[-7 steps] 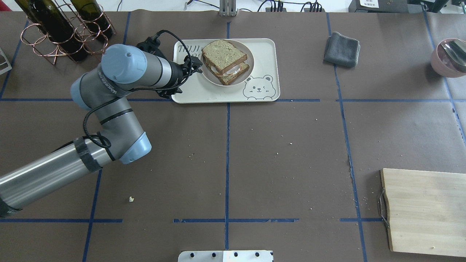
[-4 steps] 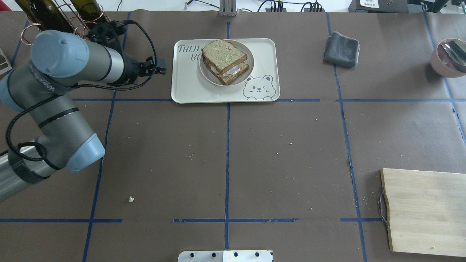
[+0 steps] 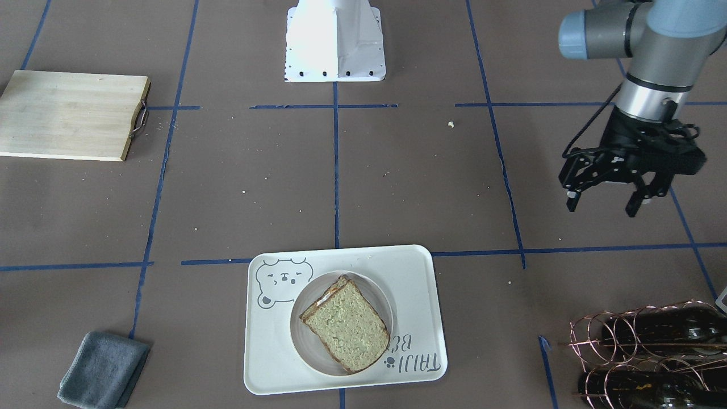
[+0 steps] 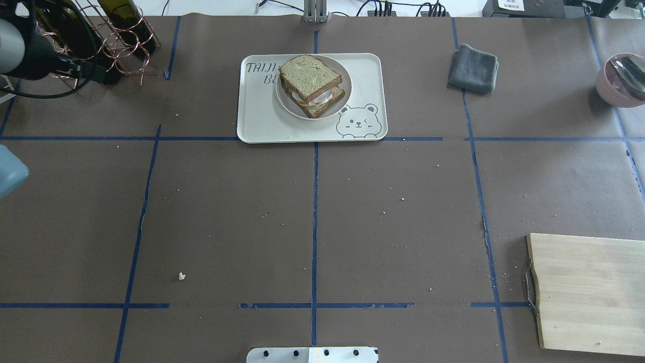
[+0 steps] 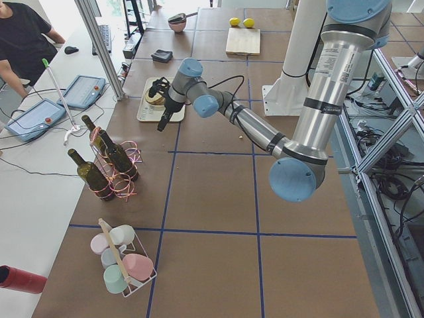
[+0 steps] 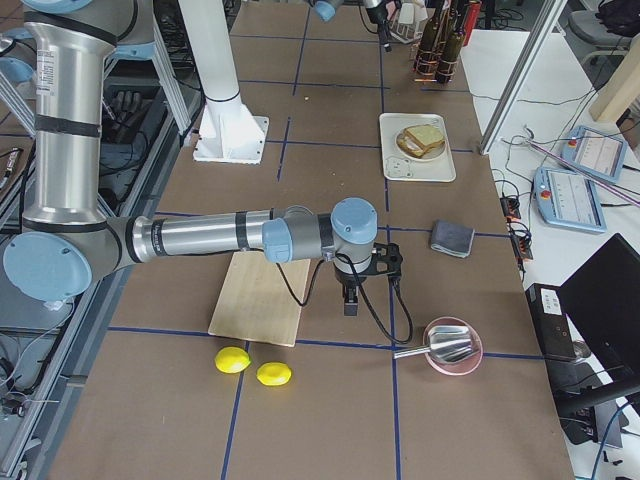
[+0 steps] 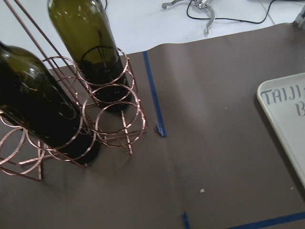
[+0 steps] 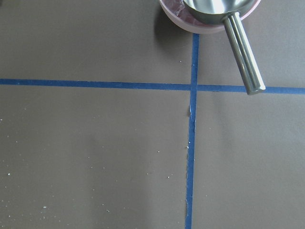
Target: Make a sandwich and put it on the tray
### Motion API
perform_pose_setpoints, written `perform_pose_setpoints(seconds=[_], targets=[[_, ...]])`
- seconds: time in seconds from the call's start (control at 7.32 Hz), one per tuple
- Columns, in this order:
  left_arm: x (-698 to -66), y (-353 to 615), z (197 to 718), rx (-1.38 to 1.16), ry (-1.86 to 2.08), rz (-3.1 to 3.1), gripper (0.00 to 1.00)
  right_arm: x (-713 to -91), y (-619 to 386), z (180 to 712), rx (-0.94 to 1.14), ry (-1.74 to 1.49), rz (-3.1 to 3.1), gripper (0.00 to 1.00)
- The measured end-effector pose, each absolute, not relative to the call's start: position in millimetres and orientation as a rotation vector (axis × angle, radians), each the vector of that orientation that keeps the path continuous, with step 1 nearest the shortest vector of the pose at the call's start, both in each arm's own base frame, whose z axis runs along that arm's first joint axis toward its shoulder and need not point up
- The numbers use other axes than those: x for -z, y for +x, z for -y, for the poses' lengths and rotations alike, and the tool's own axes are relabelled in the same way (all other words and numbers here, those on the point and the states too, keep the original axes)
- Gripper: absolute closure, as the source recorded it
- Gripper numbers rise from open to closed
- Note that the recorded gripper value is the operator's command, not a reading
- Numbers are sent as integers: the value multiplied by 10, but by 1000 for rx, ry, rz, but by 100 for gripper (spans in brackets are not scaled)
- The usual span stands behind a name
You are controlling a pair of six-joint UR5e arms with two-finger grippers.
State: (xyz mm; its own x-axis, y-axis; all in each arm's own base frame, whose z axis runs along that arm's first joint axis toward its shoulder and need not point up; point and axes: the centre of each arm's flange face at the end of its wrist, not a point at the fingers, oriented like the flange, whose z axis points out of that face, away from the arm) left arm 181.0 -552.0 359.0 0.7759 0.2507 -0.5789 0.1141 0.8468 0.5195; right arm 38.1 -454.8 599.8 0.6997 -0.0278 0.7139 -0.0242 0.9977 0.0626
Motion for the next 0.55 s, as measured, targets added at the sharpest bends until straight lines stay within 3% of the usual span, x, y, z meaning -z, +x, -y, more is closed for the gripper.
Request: perform_pose_setpoints(seconds=[0.55], targets=[[-4757,624,5461,-271,519,-566,0,-6072,448,4583,8,73,800,0]])
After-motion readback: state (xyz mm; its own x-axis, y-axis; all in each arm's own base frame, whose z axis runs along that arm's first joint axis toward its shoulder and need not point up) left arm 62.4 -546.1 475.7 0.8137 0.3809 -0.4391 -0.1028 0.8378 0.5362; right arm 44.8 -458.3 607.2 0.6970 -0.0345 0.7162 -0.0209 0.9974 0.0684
